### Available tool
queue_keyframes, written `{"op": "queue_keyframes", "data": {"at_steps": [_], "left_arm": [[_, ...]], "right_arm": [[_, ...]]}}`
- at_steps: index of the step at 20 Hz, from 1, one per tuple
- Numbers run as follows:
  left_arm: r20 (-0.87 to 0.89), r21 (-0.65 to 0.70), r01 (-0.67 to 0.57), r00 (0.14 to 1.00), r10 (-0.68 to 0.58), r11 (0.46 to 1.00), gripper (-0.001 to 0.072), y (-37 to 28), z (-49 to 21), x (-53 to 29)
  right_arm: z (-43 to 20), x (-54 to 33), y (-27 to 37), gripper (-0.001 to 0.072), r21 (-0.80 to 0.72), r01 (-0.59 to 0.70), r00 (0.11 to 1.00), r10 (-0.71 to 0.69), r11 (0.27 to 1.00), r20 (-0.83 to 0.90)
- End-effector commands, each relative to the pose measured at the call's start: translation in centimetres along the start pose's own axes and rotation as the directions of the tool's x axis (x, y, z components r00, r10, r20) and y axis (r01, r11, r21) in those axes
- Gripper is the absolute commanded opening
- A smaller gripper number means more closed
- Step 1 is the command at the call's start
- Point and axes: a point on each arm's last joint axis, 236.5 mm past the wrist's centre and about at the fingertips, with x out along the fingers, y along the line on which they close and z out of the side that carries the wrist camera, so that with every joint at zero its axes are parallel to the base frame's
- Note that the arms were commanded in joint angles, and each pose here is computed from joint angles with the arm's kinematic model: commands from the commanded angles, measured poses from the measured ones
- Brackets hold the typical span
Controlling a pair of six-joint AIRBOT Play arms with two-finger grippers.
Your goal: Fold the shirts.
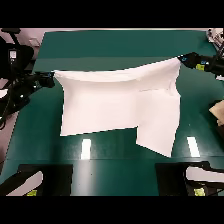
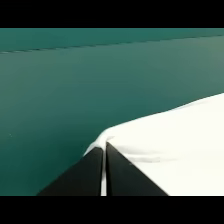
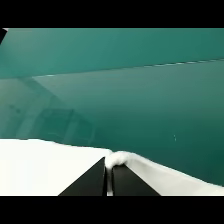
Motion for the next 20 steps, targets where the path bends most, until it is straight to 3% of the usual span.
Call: {"op": "queue_keyframes", "data": {"at_steps": [1, 8, 14, 20], "left_arm": [[-0.025, 0.046, -0.040, 0.999, 0.042, 0.998, 0.0021, 1.1, -1.1, 0.7], [-0.145, 0.137, 0.025, 0.989, -0.004, 0.990, 0.0021, 0.2, -5.4, 0.9], [-0.259, 0.076, 0.059, 0.965, -0.038, 0.995, 0.0021, 0.2, -10.6, 2.0], [-0.330, 0.039, 0.118, 0.939, -0.099, 0.992, 0.0021, -0.7, -13.7, 2.5]], "right_arm": [[-1.9, 0.6, -1.5, 0.0022, 0.049, -0.047, 0.996, 0.051, 0.998, -0.077], [-7.0, 0.6, -4.5, 0.0021, 0.108, -0.017, 0.989, 0.032, 0.994, -0.142], [-11.9, 0.2, -7.3, 0.0021, 0.063, 0.074, 0.963, -0.055, 0.995, -0.265], [-12.8, 0.0, -10.9, 0.0022, 0.074, 0.182, 0.956, -0.159, 0.981, -0.245]]}}
